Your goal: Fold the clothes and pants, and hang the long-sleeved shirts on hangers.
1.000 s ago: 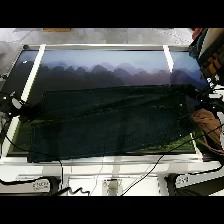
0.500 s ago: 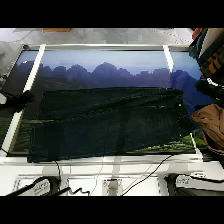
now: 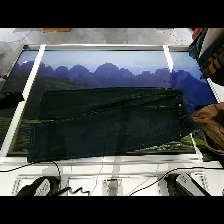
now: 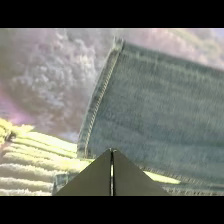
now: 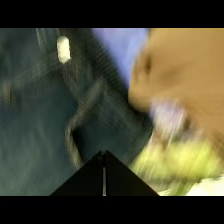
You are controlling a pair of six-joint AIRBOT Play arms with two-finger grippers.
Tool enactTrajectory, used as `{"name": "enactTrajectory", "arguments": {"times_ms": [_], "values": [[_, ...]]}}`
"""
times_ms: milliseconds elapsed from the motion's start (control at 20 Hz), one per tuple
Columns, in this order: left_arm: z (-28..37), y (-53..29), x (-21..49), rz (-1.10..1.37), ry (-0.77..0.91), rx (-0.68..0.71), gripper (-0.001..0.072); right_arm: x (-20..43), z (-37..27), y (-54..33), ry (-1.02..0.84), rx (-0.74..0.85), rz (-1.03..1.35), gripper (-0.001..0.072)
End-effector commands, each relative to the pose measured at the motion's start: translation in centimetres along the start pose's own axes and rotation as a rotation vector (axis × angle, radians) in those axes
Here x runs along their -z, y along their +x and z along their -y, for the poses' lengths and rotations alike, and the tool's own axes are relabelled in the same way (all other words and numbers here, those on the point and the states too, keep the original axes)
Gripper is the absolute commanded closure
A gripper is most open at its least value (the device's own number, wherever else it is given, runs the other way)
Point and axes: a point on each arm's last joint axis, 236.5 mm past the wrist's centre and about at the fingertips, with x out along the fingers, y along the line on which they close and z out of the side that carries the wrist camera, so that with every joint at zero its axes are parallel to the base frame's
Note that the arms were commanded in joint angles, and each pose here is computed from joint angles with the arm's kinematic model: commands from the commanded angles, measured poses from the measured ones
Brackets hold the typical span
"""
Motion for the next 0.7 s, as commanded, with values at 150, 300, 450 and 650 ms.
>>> {"name": "enactTrajectory", "arguments": {"times_ms": [150,300,450,650], "values": [[-0.1,2.6,4.6,-0.068,0.026,0.000,0.0692,12.6,-1.1,6.2,0.328,-0.147,-0.215,0.0197],[-0.3,3.8,5.6,-0.058,0.021,-0.008,0.0692,11.4,-0.8,8.6,0.468,-0.165,-0.080,0.0198],[-0.4,4.7,6.1,-0.062,0.018,-0.009,0.0692,10.6,2.2,9.7,0.590,-0.060,0.021,0.0203],[-0.4,5.8,7.3,-0.116,0.013,-0.003,0.0453,9.0,4.6,10.5,0.654,-0.010,0.110,0.0205]]}}
